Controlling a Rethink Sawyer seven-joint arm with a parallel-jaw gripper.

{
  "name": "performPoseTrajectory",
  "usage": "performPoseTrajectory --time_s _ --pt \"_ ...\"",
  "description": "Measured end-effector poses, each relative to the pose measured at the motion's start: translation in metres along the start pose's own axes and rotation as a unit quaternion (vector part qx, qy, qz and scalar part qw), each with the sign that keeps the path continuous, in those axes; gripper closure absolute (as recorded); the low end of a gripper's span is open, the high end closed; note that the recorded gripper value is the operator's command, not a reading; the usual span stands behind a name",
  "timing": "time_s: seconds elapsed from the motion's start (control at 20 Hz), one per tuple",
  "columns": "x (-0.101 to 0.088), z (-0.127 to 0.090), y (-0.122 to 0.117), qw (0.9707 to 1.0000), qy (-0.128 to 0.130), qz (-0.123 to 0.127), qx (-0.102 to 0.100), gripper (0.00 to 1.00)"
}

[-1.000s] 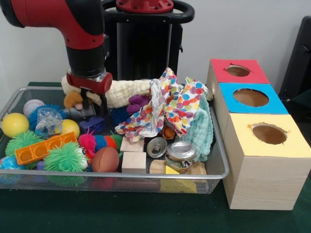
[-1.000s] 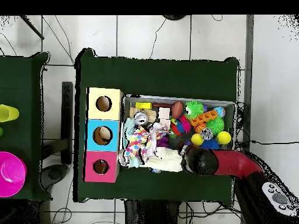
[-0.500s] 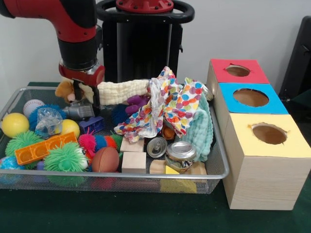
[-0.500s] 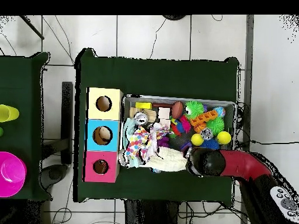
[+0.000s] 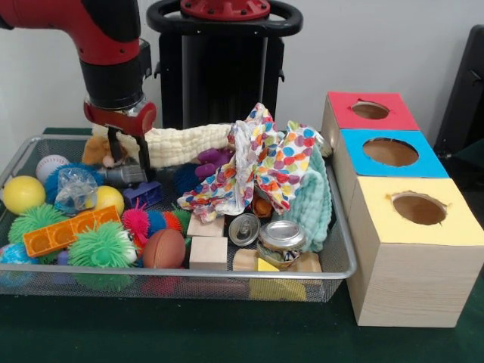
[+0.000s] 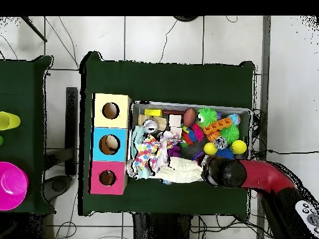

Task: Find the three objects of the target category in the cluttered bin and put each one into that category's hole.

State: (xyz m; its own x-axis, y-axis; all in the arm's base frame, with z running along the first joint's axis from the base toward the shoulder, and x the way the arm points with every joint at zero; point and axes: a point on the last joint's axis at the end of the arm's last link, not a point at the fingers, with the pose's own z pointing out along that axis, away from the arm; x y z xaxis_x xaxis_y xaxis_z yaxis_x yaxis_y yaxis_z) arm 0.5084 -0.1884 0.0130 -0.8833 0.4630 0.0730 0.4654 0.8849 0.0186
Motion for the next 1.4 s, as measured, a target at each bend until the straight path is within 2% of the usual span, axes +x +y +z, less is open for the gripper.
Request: performPoseTrajectory --time_s 0.1,0.15,0.25,0.3,0.4,0.55,1.05,1.25,1.4 --pt "-0.005 0.000 0.002 0.9997 -0.015 0.003 -0.020 0.00" --pt "-0.010 -0.002 0.004 0.9987 -0.033 0.006 -0.039 0.00" --pt "-0.019 -0.005 0.009 0.9950 -0.069 0.010 -0.072 0.00" --pt "-0.022 -0.007 0.011 0.9936 -0.079 0.010 -0.081 0.00" --pt "-0.028 -0.017 0.022 0.9868 -0.119 0.007 -0.110 0.00" --pt "-0.029 -0.032 0.040 0.9811 -0.143 -0.008 -0.129 0.00" --pt "-0.028 -0.062 0.072 0.9750 -0.162 -0.043 -0.146 0.00" --pt "-0.029 -0.066 0.072 0.9746 -0.167 -0.048 -0.141 0.00" --pt "-0.025 -0.062 0.074 0.9760 -0.164 -0.057 -0.132 0.00"
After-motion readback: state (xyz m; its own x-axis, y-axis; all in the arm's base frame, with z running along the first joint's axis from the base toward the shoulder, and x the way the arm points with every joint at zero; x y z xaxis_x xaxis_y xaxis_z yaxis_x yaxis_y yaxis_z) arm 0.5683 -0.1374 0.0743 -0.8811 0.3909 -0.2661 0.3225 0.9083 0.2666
